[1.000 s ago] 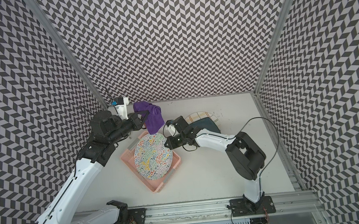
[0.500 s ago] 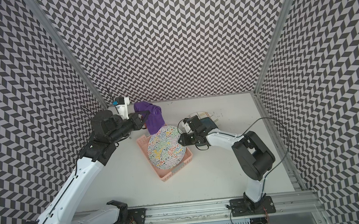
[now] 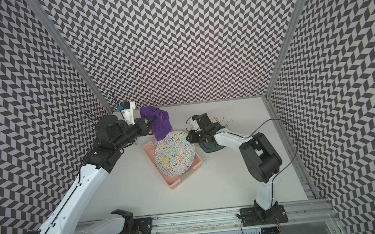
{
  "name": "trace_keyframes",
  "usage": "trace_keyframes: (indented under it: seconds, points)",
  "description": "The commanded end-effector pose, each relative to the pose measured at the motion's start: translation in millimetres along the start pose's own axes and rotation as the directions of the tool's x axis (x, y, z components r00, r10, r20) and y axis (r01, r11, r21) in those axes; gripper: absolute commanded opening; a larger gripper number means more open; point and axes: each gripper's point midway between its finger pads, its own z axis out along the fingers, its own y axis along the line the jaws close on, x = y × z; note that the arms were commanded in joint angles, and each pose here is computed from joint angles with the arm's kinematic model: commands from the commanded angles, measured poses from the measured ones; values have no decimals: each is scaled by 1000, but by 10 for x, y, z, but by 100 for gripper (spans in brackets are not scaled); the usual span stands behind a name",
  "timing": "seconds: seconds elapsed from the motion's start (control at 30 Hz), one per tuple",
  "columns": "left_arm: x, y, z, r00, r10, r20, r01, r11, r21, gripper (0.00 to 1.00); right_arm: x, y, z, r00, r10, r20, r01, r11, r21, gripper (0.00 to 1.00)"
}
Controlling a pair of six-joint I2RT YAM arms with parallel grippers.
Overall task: Wipe the wet plate dry
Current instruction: Pick up the plate from the bin, then wipe the plate with towel.
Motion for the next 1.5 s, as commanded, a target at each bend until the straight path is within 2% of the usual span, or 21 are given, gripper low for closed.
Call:
trace_keyframes:
  seconds: [0.0,0.1,0.23,0.37,0.53,0.6,0.73,0.9,1.07,1.13,1.23,1.3,1.37,1.47]
  points:
    - [-83,-48,-39,999,16,33,-16,1000,19,0,-16,-26,109,1000,2,-1,-2,1000,-12,16]
    - [-80,-38,-29,999,15,31,-15,1000,18,0,9,-21,130,1000,9,-16,-10,999,-31,9]
    - [-86,-36,-28,999,16,32,-17,1000,17,0,44,-32,158,999,19,-40,-22,998,-55,16]
    - [-86,-36,-25,999,15,31,-16,1000,18,0,73,-50,183,998,23,-52,-26,998,-60,16]
    - [-69,-23,-26,1000,11,28,-12,1000,15,0,-34,-16,131,999,19,-27,-20,998,-61,1]
    - [-73,-22,-41,999,14,31,-14,1000,12,0,-136,44,48,1000,14,2,-14,997,-71,0]
    - [-115,3,-77,999,27,41,-27,1000,-9,0,-468,287,-304,995,9,96,3,992,-129,0]
    - [-187,88,-118,996,64,55,-61,996,-59,0,-790,614,-969,970,36,241,19,974,-224,0]
    - [25,285,1,994,103,-21,-104,989,-103,0,-895,828,-1594,925,116,362,8,946,-325,0]
    - [198,288,77,990,120,-79,-124,990,-59,0,-937,902,-1839,896,162,413,1,930,-367,0]
    - [501,189,192,974,142,-179,-138,990,34,0,-1059,979,-2212,826,242,509,-6,907,-421,0]
    - [671,166,261,960,157,-233,-154,988,29,0,-1143,1075,-2416,791,280,545,6,886,-464,0]
    - [767,163,328,955,151,-256,-152,988,18,0,-1183,1203,-2512,788,295,540,24,863,-505,0]
    - [816,-143,423,951,182,-249,-156,980,122,0,-1212,1383,-2580,810,309,499,30,827,-562,0]
